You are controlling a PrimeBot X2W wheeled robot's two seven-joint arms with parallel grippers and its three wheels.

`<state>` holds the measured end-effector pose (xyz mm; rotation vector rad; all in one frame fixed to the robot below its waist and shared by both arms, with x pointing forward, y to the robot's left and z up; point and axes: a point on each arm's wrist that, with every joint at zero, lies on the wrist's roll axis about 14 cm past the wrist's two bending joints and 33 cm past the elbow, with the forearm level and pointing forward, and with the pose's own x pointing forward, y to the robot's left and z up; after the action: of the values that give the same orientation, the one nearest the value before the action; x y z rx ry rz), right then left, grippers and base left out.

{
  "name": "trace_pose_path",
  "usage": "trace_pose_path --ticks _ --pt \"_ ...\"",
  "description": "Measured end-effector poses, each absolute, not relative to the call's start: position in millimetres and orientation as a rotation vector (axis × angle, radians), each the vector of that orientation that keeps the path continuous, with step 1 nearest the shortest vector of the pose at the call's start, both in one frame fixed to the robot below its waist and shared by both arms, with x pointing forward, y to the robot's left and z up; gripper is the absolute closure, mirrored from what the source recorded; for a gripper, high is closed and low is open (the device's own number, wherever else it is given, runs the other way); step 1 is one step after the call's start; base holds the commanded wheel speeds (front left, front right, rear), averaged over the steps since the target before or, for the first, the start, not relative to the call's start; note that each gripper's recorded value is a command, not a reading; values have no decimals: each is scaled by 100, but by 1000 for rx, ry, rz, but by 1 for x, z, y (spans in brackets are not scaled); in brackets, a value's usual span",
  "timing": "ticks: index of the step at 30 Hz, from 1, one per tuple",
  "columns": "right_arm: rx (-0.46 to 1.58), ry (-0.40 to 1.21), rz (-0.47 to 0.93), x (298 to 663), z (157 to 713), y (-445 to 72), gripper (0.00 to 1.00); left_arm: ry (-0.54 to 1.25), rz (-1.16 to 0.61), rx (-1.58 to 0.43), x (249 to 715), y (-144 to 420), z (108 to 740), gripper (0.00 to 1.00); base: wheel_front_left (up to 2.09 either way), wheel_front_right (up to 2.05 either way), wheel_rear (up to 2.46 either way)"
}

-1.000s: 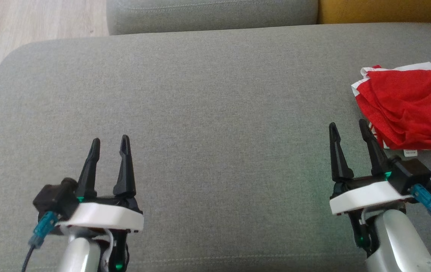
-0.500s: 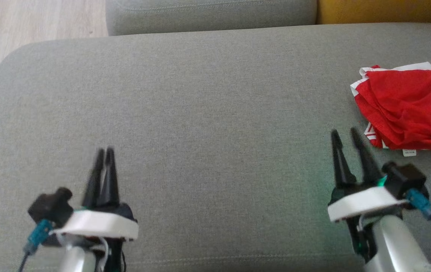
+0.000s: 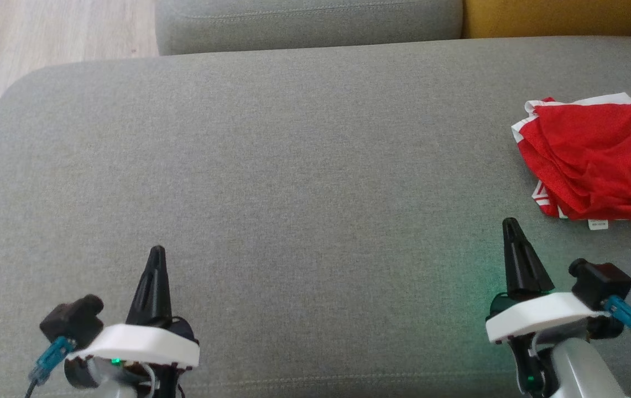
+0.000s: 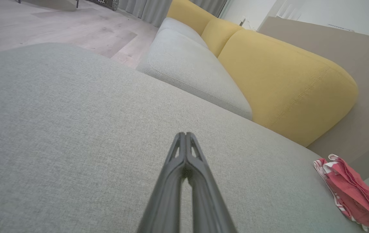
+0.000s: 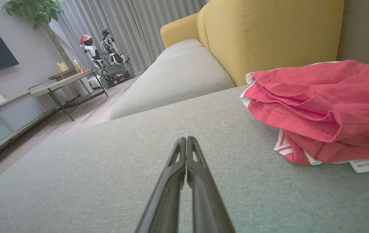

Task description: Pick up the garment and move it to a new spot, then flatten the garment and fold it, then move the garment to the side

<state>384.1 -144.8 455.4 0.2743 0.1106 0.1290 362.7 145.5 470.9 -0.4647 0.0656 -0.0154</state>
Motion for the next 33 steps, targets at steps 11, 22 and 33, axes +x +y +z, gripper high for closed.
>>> trace_pose_path --ticks 11,22,33 --pt "399 116 83 385 457 -153 100 88 7 -573 363 150 468 100 0 0 0" --pt "524 119 47 386 460 -160 100 110 29 -680 364 155 465 100 0 0 0" --pt "649 119 11 386 462 -167 100 130 42 -786 363 158 462 100 0 0 0"
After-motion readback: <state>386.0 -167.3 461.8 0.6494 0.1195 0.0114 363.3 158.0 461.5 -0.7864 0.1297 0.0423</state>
